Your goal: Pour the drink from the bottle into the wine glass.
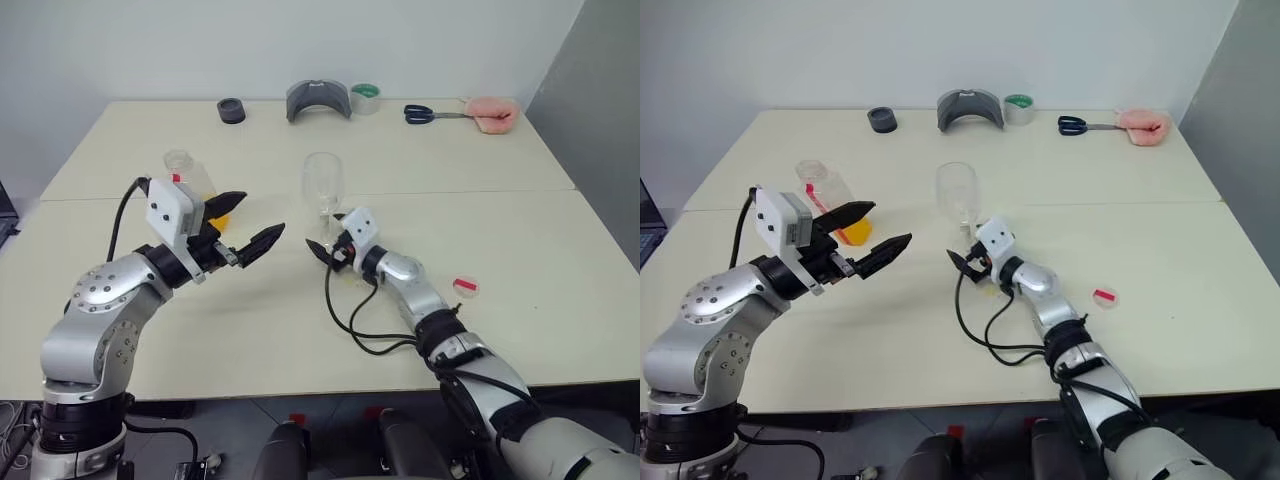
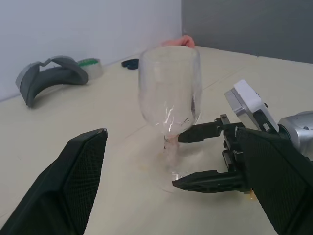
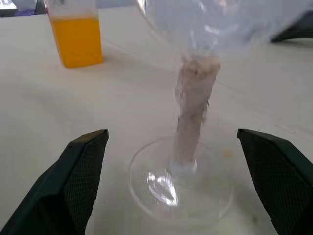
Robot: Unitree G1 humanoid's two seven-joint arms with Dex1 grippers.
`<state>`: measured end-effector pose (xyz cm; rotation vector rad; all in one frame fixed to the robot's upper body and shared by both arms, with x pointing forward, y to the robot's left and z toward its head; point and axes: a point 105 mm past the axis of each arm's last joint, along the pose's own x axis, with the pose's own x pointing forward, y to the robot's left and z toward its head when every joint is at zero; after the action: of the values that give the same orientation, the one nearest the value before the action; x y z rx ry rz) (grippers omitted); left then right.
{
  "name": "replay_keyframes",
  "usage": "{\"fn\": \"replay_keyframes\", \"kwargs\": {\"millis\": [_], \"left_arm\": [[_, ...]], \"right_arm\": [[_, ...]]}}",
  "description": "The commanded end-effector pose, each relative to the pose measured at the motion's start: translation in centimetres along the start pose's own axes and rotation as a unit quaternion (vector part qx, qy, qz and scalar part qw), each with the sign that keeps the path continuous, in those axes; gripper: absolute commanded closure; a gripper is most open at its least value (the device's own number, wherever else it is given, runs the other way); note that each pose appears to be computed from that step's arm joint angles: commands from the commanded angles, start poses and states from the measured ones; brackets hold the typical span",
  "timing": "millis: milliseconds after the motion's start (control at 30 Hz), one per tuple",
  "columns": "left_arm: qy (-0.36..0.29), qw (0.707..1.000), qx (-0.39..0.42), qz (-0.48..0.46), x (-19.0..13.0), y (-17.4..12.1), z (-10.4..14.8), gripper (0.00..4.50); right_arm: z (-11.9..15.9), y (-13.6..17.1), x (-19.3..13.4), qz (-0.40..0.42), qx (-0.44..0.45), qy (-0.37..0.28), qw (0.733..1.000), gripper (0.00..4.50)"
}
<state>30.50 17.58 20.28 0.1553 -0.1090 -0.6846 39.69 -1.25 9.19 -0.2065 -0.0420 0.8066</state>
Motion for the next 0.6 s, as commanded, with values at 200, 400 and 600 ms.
{"fn": "replay_keyframes", "kwargs": {"millis": [200, 400, 600], "left_arm": [[0.044, 0.993, 0.012, 0.107, -2.0, 2.0, -4.5, 0.00], [0.061, 0.982, 0.014, 0.179, -4.0, 3.9, -7.3, 0.00], [0.057, 0.974, 0.031, 0.219, -4.3, 5.7, -7.8, 0.00]], "right_arm": [[1.4, 0.6, -5.8, 0.041, -0.041, 0.012, 0.998, 0.02], [4.8, 2.0, -9.1, 0.075, -0.060, -0.035, 0.995, 0.02], [8.0, 2.9, -10.2, 0.105, -0.079, -0.081, 0.988, 0.02]]}}
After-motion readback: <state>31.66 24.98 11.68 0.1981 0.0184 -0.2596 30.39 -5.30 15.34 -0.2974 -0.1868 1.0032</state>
